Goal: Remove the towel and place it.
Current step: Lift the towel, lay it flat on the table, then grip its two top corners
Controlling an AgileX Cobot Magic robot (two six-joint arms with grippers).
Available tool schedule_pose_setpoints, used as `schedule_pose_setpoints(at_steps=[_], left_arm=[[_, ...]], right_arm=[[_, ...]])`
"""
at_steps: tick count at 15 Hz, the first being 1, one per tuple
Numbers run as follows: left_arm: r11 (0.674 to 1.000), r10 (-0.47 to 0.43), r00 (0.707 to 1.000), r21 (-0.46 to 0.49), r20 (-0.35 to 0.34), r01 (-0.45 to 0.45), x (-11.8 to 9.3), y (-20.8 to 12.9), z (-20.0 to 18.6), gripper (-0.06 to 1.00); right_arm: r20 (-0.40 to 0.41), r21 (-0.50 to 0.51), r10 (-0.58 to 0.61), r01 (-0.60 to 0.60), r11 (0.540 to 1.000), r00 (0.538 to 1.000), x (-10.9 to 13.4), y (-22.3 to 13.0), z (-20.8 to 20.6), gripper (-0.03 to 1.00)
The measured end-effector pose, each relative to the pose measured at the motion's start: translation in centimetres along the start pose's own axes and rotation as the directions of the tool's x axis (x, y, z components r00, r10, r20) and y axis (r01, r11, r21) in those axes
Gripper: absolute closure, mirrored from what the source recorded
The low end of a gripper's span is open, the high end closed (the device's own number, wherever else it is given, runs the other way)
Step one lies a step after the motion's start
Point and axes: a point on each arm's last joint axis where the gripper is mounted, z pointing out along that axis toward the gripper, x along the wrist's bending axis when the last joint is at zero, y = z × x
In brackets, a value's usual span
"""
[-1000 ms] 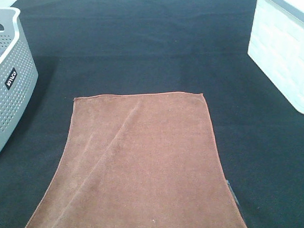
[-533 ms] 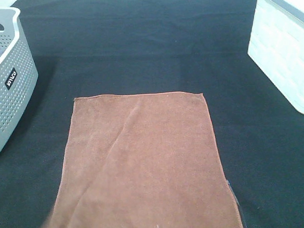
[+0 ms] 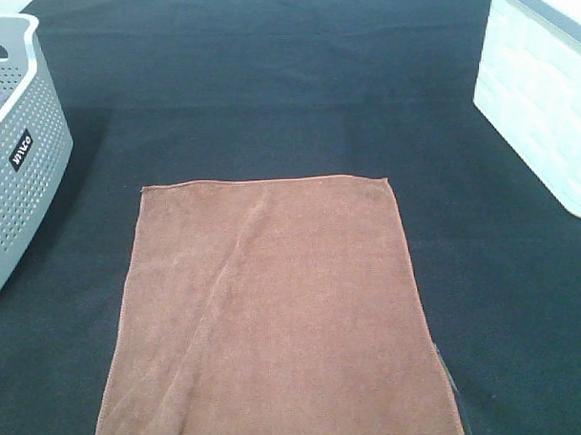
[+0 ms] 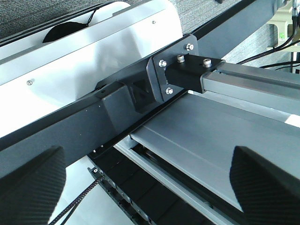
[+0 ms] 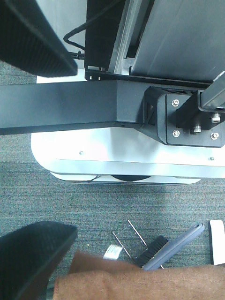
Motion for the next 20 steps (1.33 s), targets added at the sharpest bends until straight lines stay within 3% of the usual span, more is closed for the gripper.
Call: schedule_pose_setpoints(at_steps=[2,4,6,7,9,11,12,13,14,16,17,18,20], left_arm=[[0.995,0.026,1.000,-0.096,-0.002,-0.026,-0.4,0.9,-0.6,0.06],[0.946,0.106,0.994,-0.303,-0.041,-0.113,-1.4,2.7,-2.4,0.06],[0.837,0.162,0.971,-0.497,-0.174,-0.229,-2.1,5.0,-4.6,0.06],[0.719,0.167,0.940,-0.616,-0.296,-0.322,-2.4,7.4,-5.9,0.06],[0.573,0.174,0.896,-0.698,-0.409,-0.430,-3.4,10.6,-6.8,0.07],[0.503,0.159,0.832,-0.681,-0.531,-0.531,-4.2,13.8,-6.9,0.07],[0.490,0.133,0.797,-0.660,-0.590,-0.570,-4.6,15.7,-6.8,0.07],[0.496,0.081,0.766,-0.640,-0.638,-0.586,-4.7,17.7,-6.9,0.07],[0.497,0.016,0.736,-0.634,-0.676,-0.593,-4.8,19.6,-7.6,0.07],[0.524,-0.091,0.695,-0.628,-0.713,-0.576,-4.3,23.5,-9.8,0.08],[0.537,-0.107,0.701,-0.635,-0.705,-0.556,-4.1,25.1,-11.1,0.08],[0.561,-0.096,0.727,-0.640,-0.680,-0.525,-3.9,26.7,-12.3,0.08],[0.600,-0.056,0.794,-0.656,-0.605,-0.458,-2.5,29.1,-14.3,0.08]], right_arm=[[0.016,0.009,0.016,-0.016,1.000,1.000,-0.1,0.0,-0.1,0.17],[0.119,0.004,0.009,-0.010,1.000,0.993,-0.9,0.6,-1.1,0.17],[0.314,-0.027,-0.012,0.022,0.999,0.949,-2.4,1.8,-3.2,0.18],[0.484,-0.081,-0.007,0.053,0.995,0.875,-3.6,2.9,-5.0,0.19],[0.649,-0.214,0.075,0.088,0.973,0.757,-4.9,4.4,-7.1,0.20],[0.738,-0.319,0.162,0.128,0.939,0.655,-6.0,5.3,-8.3,0.22],[0.753,-0.352,0.193,0.138,0.926,0.629,-6.3,5.5,-8.6,0.23],[0.771,-0.436,0.283,0.149,0.888,0.570,-7.2,6.2,-9.1,0.26],[0.766,-0.485,0.348,0.131,0.865,0.540,-8.0,6.7,-9.3,0.29],[0.730,-0.563,0.488,0.015,0.827,0.479,-10.3,7.9,-9.7,0.32],[0.730,-0.568,0.534,-0.056,0.821,0.427,-11.7,8.4,-9.9,0.32],[0.741,-0.567,0.566,-0.114,0.816,0.361,-13.0,9.0,-10.5,0.33],[0.724,-0.605,0.634,-0.192,0.773,0.272,-15.5,9.1,-11.8,0.33]])
